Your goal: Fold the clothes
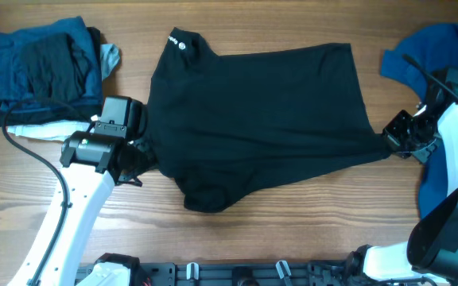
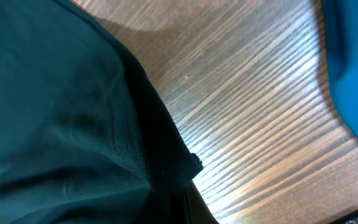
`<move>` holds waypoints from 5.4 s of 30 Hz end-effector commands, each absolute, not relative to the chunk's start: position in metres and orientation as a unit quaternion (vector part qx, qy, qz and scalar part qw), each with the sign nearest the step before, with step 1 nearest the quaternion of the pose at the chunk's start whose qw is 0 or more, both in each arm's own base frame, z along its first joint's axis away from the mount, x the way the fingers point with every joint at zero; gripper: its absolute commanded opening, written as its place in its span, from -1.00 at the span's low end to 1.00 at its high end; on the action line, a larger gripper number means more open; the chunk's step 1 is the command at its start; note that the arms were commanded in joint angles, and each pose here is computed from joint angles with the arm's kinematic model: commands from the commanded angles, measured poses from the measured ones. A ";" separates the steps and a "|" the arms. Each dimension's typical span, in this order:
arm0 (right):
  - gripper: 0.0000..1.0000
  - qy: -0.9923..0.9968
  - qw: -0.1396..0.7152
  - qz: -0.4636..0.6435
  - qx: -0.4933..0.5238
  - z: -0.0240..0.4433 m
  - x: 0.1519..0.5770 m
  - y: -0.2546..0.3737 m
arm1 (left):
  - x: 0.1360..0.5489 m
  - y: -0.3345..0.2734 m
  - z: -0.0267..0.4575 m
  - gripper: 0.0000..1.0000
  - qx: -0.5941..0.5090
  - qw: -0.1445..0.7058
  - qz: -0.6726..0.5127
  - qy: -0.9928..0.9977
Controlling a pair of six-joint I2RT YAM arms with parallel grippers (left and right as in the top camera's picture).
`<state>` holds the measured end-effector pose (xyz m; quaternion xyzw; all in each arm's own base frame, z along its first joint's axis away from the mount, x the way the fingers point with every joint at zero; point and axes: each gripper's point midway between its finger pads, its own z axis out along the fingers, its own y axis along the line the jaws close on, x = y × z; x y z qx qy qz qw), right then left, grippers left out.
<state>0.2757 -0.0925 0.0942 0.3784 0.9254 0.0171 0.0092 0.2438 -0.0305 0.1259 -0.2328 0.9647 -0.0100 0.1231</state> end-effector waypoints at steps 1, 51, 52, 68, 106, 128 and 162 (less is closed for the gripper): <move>-0.91 0.937 0.025 0.024 0.346 0.100 0.291 -0.079 | 0.242 -0.049 0.130 -0.92 -0.218 0.104 -0.064 0.968; -0.91 0.955 0.043 0.024 0.292 0.100 0.303 -0.064 | 0.177 -0.125 -0.003 0.37 -0.034 0.027 -0.037 0.998; -0.91 0.955 0.043 0.024 0.293 0.100 0.303 -0.064 | 0.179 -0.126 -0.005 0.36 -0.034 0.029 -0.038 0.998; -0.91 0.955 0.041 0.024 0.293 0.100 0.302 -0.064 | 0.168 -0.138 0.022 -0.92 -0.032 -0.020 -0.061 0.997; -0.91 0.932 0.063 -0.041 0.354 0.101 0.317 -0.091 | 0.262 -0.049 0.094 -0.92 -0.263 0.042 -0.106 0.958; -0.92 0.929 0.200 -0.002 0.311 0.065 0.425 -0.081 | 0.378 -0.042 0.032 -0.92 -0.258 0.158 -0.137 0.943; -0.90 0.954 0.245 0.142 0.097 0.149 0.407 -0.009 | 0.395 -0.074 0.141 -0.92 -0.150 0.212 -0.148 0.954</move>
